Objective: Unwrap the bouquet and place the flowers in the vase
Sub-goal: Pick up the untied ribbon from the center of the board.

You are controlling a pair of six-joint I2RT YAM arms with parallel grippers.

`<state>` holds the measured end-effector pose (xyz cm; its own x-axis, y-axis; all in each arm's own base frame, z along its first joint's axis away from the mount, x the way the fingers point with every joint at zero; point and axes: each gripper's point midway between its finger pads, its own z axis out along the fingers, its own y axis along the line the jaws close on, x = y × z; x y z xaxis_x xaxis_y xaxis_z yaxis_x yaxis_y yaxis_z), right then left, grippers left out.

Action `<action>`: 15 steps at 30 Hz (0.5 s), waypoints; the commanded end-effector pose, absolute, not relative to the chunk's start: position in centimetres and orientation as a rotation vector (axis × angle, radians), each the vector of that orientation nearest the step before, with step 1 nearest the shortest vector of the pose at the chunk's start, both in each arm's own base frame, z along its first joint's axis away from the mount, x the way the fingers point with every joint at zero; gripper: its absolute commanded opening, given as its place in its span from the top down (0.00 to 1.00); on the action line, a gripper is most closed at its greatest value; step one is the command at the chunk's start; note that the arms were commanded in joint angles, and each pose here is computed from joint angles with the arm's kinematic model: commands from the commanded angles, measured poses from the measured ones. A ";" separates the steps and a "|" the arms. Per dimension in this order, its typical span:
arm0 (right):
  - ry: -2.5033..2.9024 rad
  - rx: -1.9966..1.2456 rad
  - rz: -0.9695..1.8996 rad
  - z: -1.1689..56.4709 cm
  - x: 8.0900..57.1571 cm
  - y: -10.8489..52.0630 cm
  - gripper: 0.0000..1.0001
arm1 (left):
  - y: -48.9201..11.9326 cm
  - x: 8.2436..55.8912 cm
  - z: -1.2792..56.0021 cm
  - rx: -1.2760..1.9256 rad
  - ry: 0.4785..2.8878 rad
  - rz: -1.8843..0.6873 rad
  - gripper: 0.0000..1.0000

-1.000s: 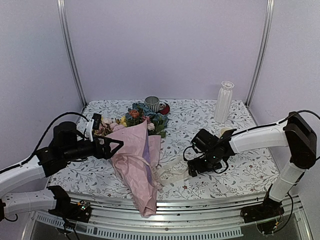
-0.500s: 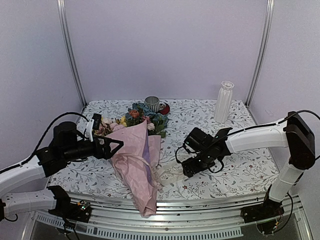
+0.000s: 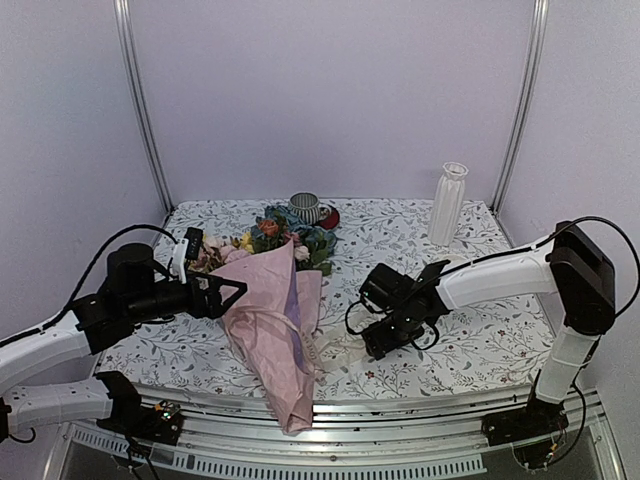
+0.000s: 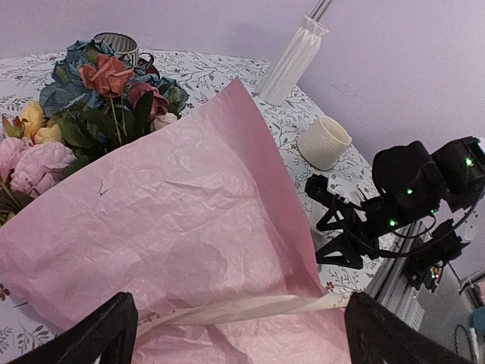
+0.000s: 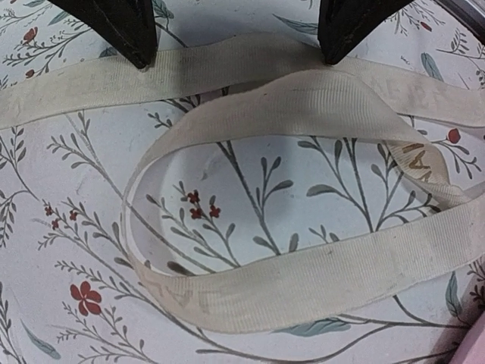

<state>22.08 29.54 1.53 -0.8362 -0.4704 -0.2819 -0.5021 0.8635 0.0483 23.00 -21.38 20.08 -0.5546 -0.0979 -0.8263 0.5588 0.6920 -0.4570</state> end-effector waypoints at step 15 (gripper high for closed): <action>2.790 -0.832 0.161 -0.3 21.2 31.0 0.46 | -21.8 22.9 21.3 0.376 1.959 -0.906 0.03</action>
